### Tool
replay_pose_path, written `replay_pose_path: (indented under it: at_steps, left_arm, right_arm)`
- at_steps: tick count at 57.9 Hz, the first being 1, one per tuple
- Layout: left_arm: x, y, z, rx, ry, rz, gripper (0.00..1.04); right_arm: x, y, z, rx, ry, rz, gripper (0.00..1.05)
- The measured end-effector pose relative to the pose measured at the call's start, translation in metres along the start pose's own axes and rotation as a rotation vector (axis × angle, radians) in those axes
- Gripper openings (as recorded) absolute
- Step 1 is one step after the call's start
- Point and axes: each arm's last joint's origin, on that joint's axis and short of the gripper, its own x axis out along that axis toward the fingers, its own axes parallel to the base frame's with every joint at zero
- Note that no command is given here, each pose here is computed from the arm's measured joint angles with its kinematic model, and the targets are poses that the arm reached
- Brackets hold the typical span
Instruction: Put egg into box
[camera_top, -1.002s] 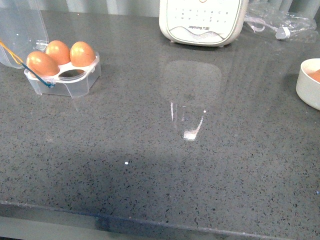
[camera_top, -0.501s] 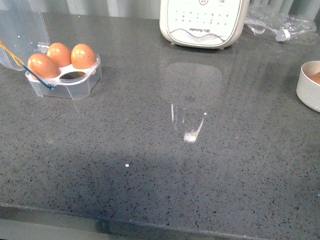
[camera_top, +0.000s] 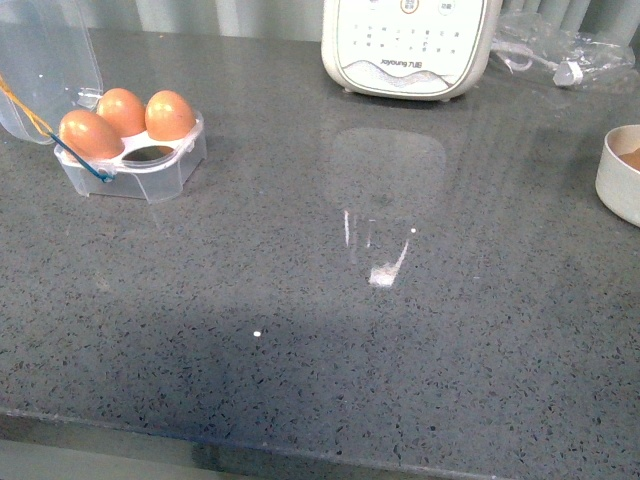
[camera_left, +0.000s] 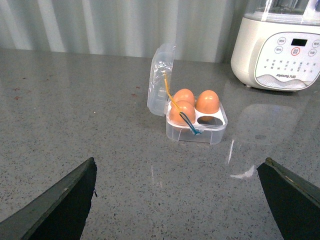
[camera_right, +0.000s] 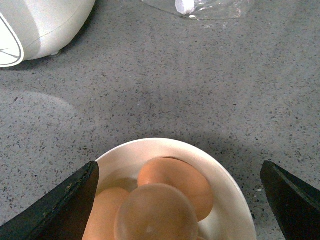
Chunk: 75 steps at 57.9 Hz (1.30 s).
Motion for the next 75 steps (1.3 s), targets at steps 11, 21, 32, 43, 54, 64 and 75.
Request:
replay_pose_path:
  at_steps: [11, 21, 32, 43, 54, 64, 75]
  left_arm:
    - [0.000, 0.000, 0.000, 0.000, 0.000, 0.000, 0.98]
    - [0.000, 0.000, 0.000, 0.000, 0.000, 0.000, 0.98]
    - [0.000, 0.000, 0.000, 0.000, 0.000, 0.000, 0.98]
    - [0.000, 0.000, 0.000, 0.000, 0.000, 0.000, 0.98]
    - [0.000, 0.000, 0.000, 0.000, 0.000, 0.000, 0.98]
    - [0.000, 0.000, 0.000, 0.000, 0.000, 0.000, 0.98]
    - [0.000, 0.000, 0.000, 0.000, 0.000, 0.000, 0.98]
  right_arm:
    - [0.000, 0.001, -0.005, 0.000, 0.006, 0.024, 0.97]
    - [0.000, 0.003, -0.012, 0.000, 0.023, 0.039, 0.97]
    - [0.000, 0.004, -0.014, -0.002, 0.027, 0.037, 0.84]
    - [-0.001, 0.006, -0.015, -0.013, 0.026, 0.043, 0.49]
    - [-0.008, 0.011, -0.013, -0.028, 0.015, 0.057, 0.43]
    - [-0.022, 0.018, -0.004, -0.048, -0.017, 0.072, 0.43]
    - [-0.045, 0.036, 0.017, -0.084, -0.105, 0.109, 0.43]
